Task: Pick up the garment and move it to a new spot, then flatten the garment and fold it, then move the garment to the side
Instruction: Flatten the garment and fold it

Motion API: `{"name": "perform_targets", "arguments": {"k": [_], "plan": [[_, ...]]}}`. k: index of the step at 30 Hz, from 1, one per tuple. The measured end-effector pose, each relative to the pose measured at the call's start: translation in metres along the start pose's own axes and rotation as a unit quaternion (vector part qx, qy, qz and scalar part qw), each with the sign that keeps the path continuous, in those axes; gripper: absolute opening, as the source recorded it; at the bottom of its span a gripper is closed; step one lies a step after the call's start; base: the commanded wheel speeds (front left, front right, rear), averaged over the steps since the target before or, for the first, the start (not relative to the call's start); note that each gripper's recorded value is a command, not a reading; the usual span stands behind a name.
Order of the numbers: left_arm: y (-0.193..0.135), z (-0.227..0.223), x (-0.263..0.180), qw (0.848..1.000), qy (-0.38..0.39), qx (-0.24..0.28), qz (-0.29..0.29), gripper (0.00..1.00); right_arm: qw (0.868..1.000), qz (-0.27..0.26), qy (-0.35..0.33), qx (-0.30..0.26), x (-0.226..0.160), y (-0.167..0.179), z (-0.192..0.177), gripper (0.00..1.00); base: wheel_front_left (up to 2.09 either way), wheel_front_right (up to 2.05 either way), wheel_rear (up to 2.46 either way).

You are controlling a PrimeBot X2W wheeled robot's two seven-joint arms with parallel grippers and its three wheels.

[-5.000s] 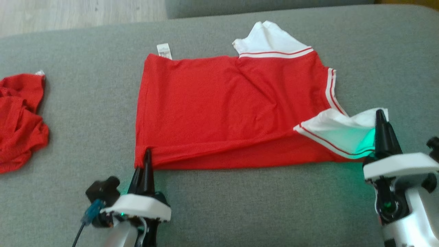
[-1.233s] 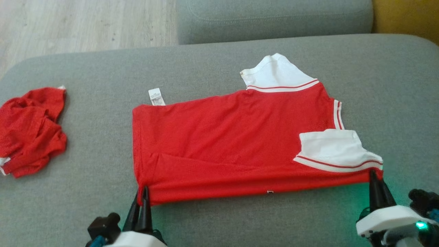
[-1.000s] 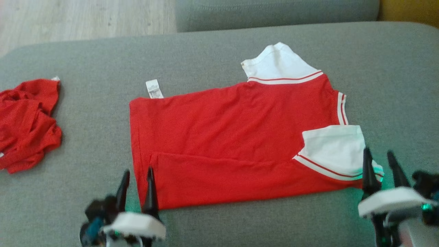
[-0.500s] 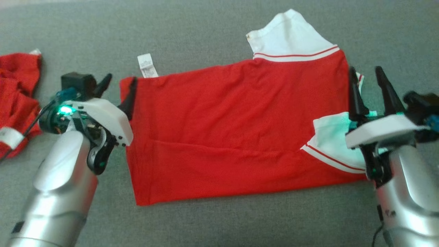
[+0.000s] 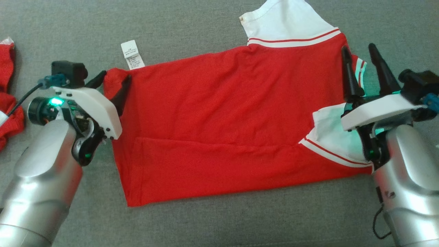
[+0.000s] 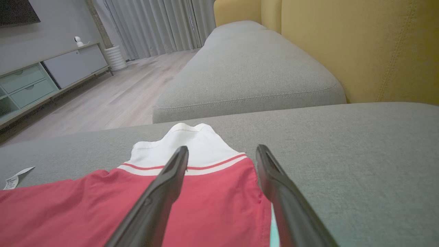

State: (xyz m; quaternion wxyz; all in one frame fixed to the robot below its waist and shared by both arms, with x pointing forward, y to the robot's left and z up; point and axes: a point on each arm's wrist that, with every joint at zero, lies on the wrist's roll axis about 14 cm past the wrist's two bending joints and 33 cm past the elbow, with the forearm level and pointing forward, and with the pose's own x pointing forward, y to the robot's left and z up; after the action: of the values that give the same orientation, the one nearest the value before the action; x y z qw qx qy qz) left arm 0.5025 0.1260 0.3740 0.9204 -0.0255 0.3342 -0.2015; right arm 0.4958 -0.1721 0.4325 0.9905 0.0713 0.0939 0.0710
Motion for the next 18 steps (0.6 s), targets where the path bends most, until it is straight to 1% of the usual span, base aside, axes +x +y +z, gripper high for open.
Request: {"name": "perform_targets", "arguments": {"k": [3,6,7,8,9,10,12,16,17,18], "plan": [[-0.002,-0.009,0.002,1.000,0.013,-0.004,-0.005,1.00,1.000,0.000,0.001,-0.006,0.005,-0.005,0.001,1.00,0.00,0.00,0.00],[0.006,-0.008,0.005,1.000,0.006,0.001,0.004,1.00,1.000,0.013,-0.001,-0.019,0.019,0.000,0.010,1.00,0.00,0.00,0.00],[0.008,-0.009,0.005,1.000,0.009,0.002,0.007,0.80,1.000,0.018,0.000,-0.021,0.023,0.003,0.012,1.00,0.00,0.00,0.00],[0.009,-0.009,0.006,1.000,0.008,0.003,0.008,0.80,0.999,0.022,0.002,-0.022,0.028,0.005,0.013,1.00,0.00,0.00,0.00],[0.010,-0.009,0.007,1.000,0.006,0.003,0.009,0.37,0.999,0.027,0.007,-0.025,0.032,0.008,0.013,1.00,0.00,0.00,0.00],[0.010,-0.008,0.008,1.000,0.005,0.002,0.008,0.00,0.999,0.033,0.015,-0.031,0.037,0.010,0.012,1.00,0.00,0.00,0.00],[0.007,-0.007,0.010,1.000,0.002,0.002,0.004,0.00,0.998,0.038,0.035,-0.041,0.046,0.011,0.010,1.00,0.00,0.00,0.00],[0.005,-0.004,0.010,1.000,-0.020,0.003,-0.001,0.00,0.992,0.043,0.087,-0.083,0.070,0.005,0.007,1.00,0.00,0.00,0.00],[0.005,-0.004,0.010,1.000,-0.020,0.003,-0.001,0.00,0.992,0.043,0.087,-0.083,0.070,0.005,0.007,1.00,0.00,0.00,0.00],[0.003,-0.003,0.010,1.000,-0.025,0.005,-0.003,0.00,0.989,0.044,0.102,-0.098,0.076,0.004,0.006,1.00,0.00,0.00,0.00]]}}
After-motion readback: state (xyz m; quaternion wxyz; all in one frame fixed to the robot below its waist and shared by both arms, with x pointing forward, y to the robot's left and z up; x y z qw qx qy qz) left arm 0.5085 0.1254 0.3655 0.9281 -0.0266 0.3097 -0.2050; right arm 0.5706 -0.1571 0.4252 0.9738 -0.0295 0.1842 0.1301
